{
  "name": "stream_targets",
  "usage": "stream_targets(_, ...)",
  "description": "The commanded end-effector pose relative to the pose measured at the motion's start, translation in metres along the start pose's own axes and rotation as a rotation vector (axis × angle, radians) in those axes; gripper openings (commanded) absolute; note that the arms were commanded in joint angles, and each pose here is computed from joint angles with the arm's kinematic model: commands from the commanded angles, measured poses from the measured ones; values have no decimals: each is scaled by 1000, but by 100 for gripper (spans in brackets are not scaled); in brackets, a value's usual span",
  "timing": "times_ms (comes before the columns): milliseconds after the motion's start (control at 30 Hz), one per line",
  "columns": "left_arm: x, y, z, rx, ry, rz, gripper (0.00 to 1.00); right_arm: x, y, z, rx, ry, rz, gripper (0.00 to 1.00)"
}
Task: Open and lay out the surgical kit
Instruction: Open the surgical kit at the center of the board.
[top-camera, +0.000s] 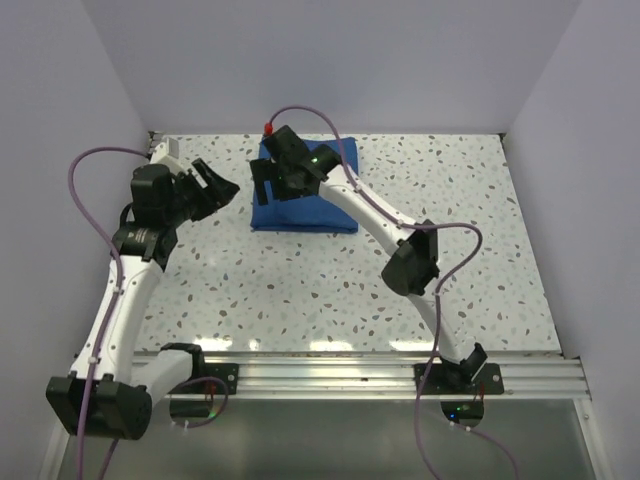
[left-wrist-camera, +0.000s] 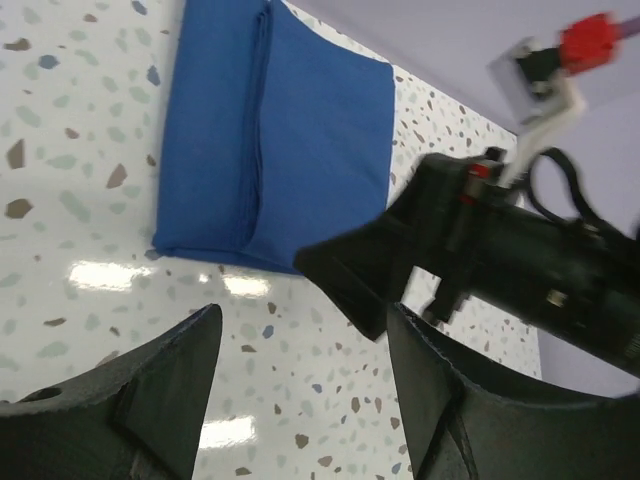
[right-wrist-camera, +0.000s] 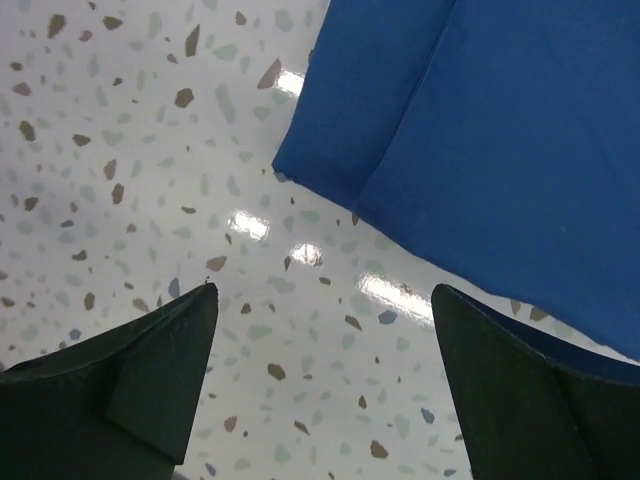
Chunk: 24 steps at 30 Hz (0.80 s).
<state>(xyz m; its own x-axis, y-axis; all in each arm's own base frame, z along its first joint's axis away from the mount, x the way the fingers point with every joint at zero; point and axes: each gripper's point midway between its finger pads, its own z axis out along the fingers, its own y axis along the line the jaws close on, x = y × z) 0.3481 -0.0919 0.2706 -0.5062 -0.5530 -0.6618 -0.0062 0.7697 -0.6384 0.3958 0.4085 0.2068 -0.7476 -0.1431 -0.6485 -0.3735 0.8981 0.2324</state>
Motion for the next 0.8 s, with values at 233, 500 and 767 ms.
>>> stream_targets(233,41,57,-44,-279,72,110,71,60,-31,97,207,95,106,88)
stream_targets(500,41,53,-44,-261,70,133,71,43,-27,115,204,-5,210,87)
stream_targets(767,45,54,-38,-258,85,113,71,27,-48,109,296,-75,200,69)
